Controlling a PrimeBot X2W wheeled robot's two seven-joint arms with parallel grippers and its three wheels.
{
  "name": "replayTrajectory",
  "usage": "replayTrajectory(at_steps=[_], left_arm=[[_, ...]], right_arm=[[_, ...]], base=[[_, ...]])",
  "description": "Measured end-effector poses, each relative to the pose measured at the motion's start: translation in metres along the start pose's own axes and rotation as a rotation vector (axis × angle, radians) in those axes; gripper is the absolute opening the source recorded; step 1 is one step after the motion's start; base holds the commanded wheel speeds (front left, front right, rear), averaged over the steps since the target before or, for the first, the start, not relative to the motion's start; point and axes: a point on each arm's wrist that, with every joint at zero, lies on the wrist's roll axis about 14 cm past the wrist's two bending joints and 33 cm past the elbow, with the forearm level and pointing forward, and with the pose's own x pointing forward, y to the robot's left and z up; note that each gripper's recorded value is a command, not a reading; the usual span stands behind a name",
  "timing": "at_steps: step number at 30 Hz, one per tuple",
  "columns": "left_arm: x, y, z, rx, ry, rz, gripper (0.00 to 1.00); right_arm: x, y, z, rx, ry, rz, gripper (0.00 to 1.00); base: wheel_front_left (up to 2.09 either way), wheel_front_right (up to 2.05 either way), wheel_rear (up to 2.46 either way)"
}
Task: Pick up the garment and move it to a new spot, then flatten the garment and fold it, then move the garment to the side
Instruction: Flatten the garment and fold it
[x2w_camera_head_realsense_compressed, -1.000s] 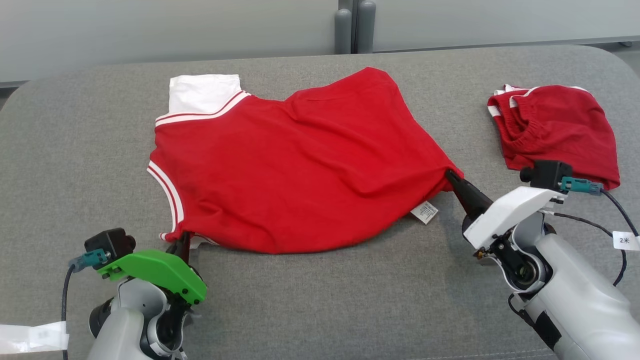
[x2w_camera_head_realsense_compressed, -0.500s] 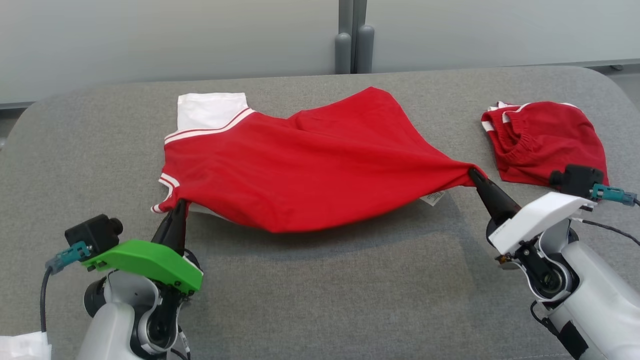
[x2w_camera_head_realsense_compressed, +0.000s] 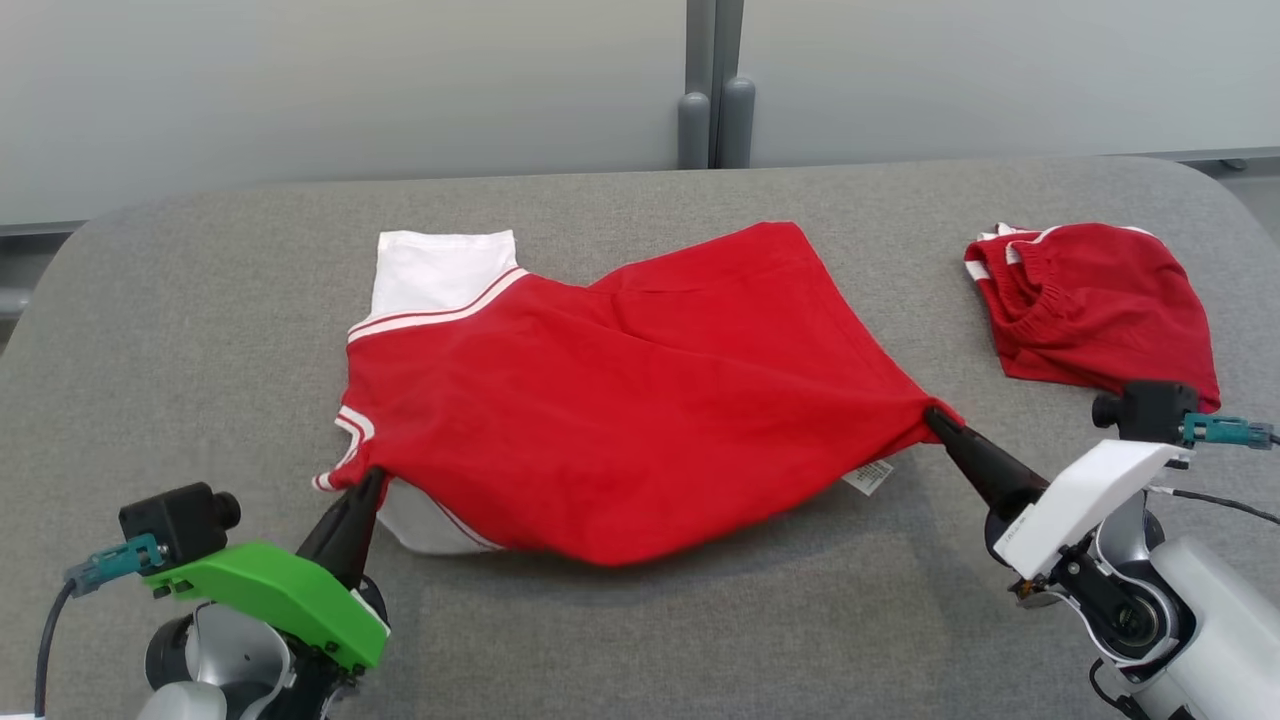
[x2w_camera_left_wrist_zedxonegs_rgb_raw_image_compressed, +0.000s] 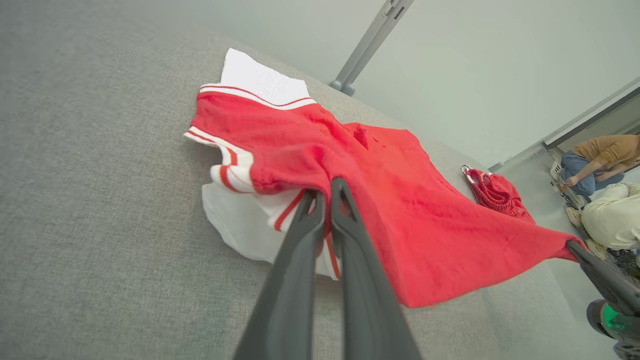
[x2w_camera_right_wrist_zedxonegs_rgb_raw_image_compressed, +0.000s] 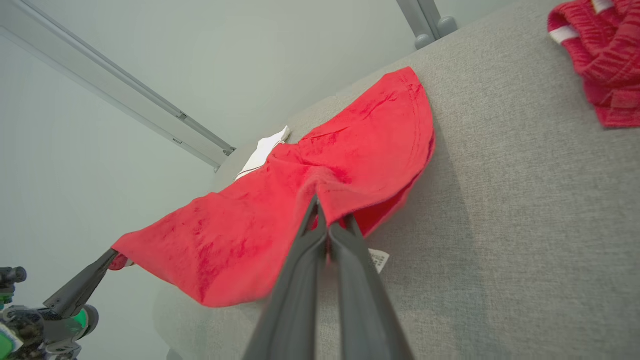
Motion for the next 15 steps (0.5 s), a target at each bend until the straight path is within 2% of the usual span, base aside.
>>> replayTrajectory(at_steps=[4,6,11,14,15], left_arm=[[0.001,0.019,-0.02,0.003,0.106,0.055,0.0],[0.016,0.021,-0.019,0.032,0.133,0.07,0.0],[0.058,0.017,0.018,0.137,0.074,0.082,0.0],[0.08,0.012,0.03,0.139,0.043,0.08,0.0],[0.086,0.01,0.027,0.132,0.048,0.081,0.05]], right_arm=[[0.009,-0.003,-0.016,-0.009,0.112,-0.003,0.0],[0.026,-0.009,-0.004,-0.031,0.132,-0.029,0.0],[0.064,-0.016,0.035,-0.101,0.12,-0.091,0.0],[0.084,-0.019,0.045,-0.124,0.127,-0.117,0.0],[0.089,-0.022,0.044,-0.128,0.133,-0.128,0.0]], base=[[0.0,0.0,0.0],[0.0,0.0,0.0],[0.0,0.0,0.0],[0.0,0.0,0.0],[0.0,0.0,0.0]])
